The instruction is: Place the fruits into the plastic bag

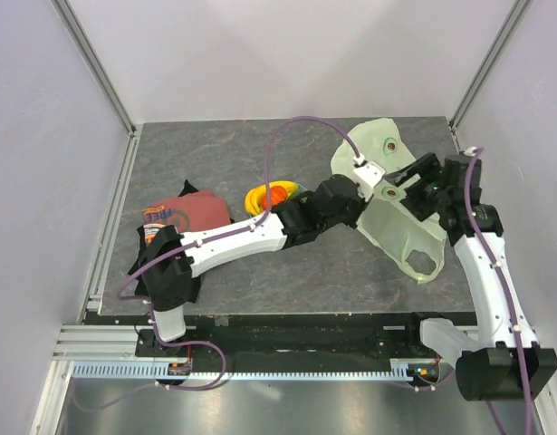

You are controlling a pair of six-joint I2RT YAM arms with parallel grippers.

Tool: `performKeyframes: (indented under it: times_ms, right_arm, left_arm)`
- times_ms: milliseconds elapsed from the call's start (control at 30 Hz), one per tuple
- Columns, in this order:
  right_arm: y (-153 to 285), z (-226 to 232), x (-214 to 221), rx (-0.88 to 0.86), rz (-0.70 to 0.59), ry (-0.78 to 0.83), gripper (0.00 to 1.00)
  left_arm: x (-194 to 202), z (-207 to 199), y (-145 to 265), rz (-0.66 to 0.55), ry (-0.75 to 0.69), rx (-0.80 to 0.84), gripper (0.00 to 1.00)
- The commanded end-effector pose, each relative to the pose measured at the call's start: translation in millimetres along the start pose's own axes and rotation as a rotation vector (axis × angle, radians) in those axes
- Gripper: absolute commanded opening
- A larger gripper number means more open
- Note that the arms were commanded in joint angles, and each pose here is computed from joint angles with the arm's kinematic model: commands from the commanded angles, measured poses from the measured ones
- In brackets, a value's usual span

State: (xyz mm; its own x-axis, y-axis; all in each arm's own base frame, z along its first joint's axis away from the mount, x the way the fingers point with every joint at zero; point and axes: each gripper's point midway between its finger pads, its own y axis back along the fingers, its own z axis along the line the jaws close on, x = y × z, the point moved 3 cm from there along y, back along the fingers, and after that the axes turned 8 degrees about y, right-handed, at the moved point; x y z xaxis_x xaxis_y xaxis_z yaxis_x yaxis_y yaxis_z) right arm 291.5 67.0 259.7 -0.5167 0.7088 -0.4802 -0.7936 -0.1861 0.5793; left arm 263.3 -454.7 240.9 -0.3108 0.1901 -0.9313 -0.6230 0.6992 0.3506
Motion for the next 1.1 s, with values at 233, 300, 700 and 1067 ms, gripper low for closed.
performKeyframes:
  times_ms: [233,300,700,1067]
  right_arm:
    - [43.0,-14.2,-54.5,0.018,-0.322,0.513,0.86]
    - [36.0,-18.6,-52.6,0.027,-0.299,0.582,0.86]
    - [-20.7,19.4,-13.2,0.017,-0.117,0.951,0.85]
    - [-19.2,49.0,-2.7,-0.058,-0.131,0.916,0.86]
  left_arm:
    - [-89.2,42.3,37.9,0.002,0.414,0.203,0.01]
    - [-91.7,47.3,39.7,0.037,0.470,0.253,0.01]
    - [-105.0,90.8,35.8,0.126,0.602,0.355,0.01]
    - [-107.7,112.6,31.1,0.114,0.655,0.261,0.01]
